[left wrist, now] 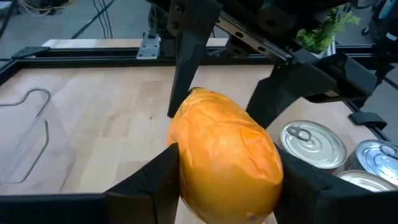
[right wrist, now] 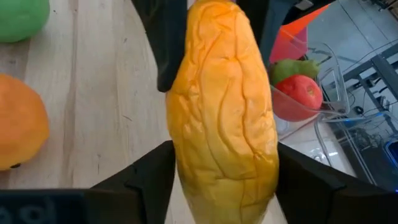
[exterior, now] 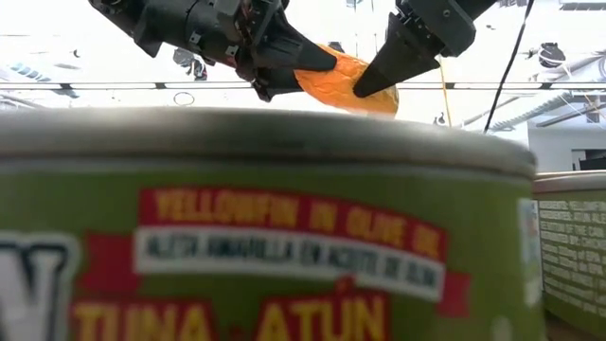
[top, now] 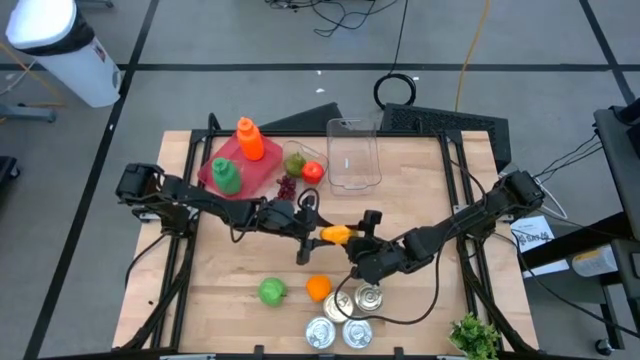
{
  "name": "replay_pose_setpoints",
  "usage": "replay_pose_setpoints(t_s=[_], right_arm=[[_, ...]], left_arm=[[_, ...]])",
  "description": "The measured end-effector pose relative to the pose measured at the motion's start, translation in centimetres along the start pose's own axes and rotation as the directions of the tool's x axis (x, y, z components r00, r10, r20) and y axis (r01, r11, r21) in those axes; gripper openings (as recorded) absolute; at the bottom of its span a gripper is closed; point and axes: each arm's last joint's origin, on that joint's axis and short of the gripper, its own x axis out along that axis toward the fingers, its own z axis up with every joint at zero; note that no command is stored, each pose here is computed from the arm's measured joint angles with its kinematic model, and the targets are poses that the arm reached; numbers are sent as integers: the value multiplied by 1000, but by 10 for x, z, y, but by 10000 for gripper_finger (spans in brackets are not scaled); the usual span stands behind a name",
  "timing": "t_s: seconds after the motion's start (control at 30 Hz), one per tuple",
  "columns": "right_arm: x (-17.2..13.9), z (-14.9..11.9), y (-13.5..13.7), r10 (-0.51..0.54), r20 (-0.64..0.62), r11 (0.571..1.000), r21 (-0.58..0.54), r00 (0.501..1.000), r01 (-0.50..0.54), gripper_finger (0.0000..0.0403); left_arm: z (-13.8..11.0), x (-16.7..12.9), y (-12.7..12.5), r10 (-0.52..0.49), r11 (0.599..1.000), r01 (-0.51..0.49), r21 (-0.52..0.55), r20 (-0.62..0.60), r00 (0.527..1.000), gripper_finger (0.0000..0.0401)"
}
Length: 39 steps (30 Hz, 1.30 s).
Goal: Pick & Place Food Item
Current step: Put the yellow mango into the left transparent bin
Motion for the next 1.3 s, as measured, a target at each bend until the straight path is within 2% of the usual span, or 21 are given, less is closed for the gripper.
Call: replay_pose_setpoints(t_s=[0.13,0.23,0.33,0.43,0.53,0.67,0.77,0.87,1.07,1.3], right_arm=[[-2,1,-1,-9,11,1000,3,1000,9,262],[-15,4,-6,20,22,1000,7,1000,-20,275],[-35,5,-16,31,23,998,47,999,-32,281],[-60,4,-24,81,34,991,108,996,-84,281],[-76,-6,-30,108,78,982,149,991,-119,278],[-85,-18,-35,111,192,969,198,975,-149,275],[-88,-24,-40,120,278,957,223,953,-186,275],[-88,-31,-44,117,321,950,239,940,-200,274],[-89,-36,-49,111,356,944,254,928,-211,274],[-89,-36,-49,112,356,944,253,928,-211,272]], left_arm=[[3,-2,2,18,999,-18,32,9,1000,198],[7,-4,2,53,997,-54,52,26,998,198],[13,-11,8,119,993,-120,21,39,992,197],[14,-26,19,247,969,-247,-21,43,968,196],[11,-45,22,354,934,-349,-78,75,932,196],[-18,-68,31,494,864,-479,-155,72,867,196],[-39,-82,33,548,824,-524,-214,75,833,196],[-70,-95,37,650,737,-630,-243,-2,760,196],[-98,-107,38,724,643,-703,-303,-58,687,196],[-101,-109,38,749,612,-729,-307,-73,659,196]])
